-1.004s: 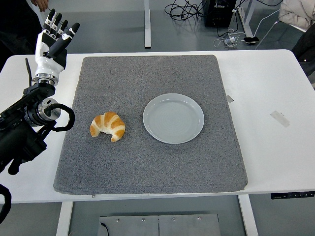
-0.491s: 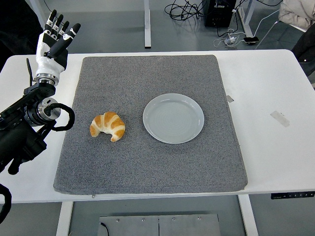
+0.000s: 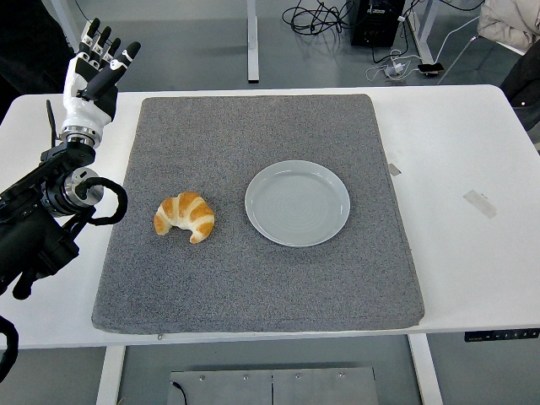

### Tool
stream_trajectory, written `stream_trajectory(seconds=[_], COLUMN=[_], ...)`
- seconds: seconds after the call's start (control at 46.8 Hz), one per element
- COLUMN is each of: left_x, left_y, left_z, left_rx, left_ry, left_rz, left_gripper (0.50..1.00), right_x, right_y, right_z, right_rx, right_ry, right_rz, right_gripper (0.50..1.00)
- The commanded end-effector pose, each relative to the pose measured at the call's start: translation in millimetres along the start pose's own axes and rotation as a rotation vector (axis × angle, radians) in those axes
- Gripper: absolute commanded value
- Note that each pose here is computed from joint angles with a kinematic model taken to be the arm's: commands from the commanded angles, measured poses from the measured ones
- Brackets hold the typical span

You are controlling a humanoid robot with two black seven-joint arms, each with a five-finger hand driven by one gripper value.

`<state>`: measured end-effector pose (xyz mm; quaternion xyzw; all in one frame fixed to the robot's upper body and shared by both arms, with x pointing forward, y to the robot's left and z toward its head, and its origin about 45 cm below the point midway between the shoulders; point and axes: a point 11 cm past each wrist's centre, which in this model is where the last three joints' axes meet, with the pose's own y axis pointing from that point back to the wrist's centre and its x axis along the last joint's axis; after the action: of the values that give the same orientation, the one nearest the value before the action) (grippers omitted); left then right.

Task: Place the bread on the plate

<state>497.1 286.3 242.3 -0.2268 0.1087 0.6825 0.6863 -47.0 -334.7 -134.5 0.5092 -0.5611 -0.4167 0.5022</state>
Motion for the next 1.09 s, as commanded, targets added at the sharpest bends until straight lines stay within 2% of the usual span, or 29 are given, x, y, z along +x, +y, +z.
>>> stream_trajectory(seconds=[0.0,0.128,0.449,0.641,0.769,0.983,1.068], left_x=[3.0,14.4,22.4,19.2,10.9,28.1,35.0], left_y=[0.6,0.8,6.1,1.7,0.5,-1.2,2.5], left_z=[2.8,11.9,11.8,42.5,47.0,91.7,99.1], left_rx=[-0.002,0.003,0.069,0.102,0.134,0.141,0.165], left_ry=[-0.010,-0.071,-0.234,-0.428,-0.533,-0.736,-0.781], left_rz=[-0.004,-0.016,-0.088,-0.211,-0.278,-0.317,-0.330], left_gripper=[0.978,0.978,0.977,0.977,0.978,0.978,0.978], right_x=[0.0,0.0,0.0,0.0,0.0,0.0,0.0], right_y=[0.0,0.0,0.0,0.0,0.0,0.0,0.0], right_z=[0.0,0.0,0.0,0.0,-0.1,0.0,0.0], right_rx=[0.000,0.000,0.000,0.000,0.000,0.000,0.000], right_ry=[0.000,0.000,0.000,0.000,-0.001,0.000,0.000], right_rz=[0.000,0.000,0.000,0.000,0.000,0.000,0.000], right_gripper=[1.000,1.000,1.000,1.000,1.000,1.000,1.000])
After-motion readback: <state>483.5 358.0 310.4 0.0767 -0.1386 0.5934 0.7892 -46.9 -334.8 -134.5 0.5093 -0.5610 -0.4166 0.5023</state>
